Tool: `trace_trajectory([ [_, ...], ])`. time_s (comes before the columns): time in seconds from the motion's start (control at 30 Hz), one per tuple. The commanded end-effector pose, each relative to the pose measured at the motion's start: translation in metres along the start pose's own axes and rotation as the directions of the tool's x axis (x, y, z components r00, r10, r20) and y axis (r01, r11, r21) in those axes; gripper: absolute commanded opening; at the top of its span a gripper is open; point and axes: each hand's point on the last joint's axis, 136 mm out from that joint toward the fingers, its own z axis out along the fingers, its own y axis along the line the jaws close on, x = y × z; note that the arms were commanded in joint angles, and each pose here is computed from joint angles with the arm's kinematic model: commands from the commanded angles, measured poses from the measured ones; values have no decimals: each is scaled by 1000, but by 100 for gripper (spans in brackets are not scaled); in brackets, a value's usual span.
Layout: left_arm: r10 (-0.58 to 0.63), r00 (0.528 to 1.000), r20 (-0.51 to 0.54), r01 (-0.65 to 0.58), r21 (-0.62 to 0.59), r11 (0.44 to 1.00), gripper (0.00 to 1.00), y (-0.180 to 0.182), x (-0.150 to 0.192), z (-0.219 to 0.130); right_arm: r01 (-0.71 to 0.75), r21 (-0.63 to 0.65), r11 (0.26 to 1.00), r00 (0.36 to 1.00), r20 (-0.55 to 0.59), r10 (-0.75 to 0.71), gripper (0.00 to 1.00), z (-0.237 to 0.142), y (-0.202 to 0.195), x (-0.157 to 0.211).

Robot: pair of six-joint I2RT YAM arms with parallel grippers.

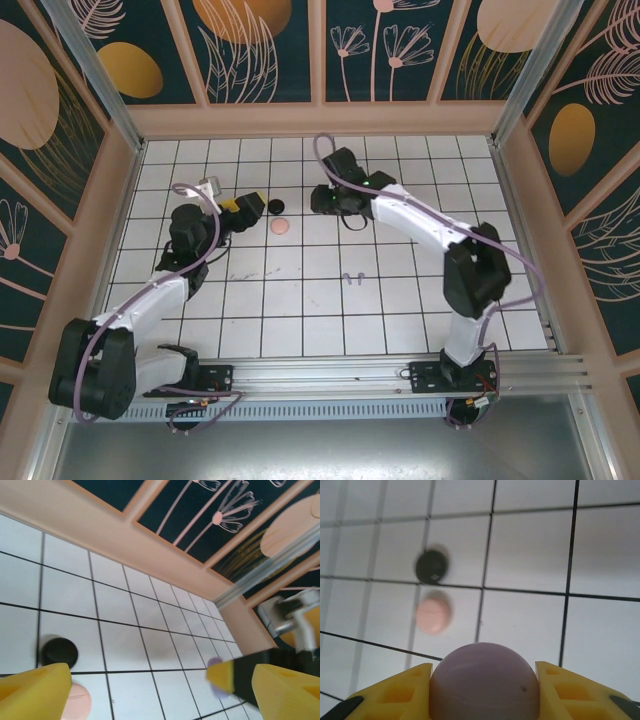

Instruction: Insert wireless bluetooth earbuds into charging case

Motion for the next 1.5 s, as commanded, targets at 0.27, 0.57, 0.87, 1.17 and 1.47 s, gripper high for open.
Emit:
trace_trajectory([
  [0.27,71,996,-58,-38,451,892,88,-93,42,14,-434,-271,859,853,183,489,32,-64,21,-43],
  [0.57,-22,997,-70,59,581,811,77,-106,53,24,-543,-357,760,760,175,626,32,-74,31,-33],
  [0.87,9,998,-60,28,591,806,71,-114,59,38,-546,-368,752,762,156,629,32,-72,40,-29],
  [1.17,19,997,-68,25,588,809,66,-115,65,54,-545,-385,745,765,137,630,31,-72,47,-27],
  [1.47,29,998,-50,5,575,818,63,-113,61,63,-542,-387,746,769,130,626,31,-72,51,-25],
])
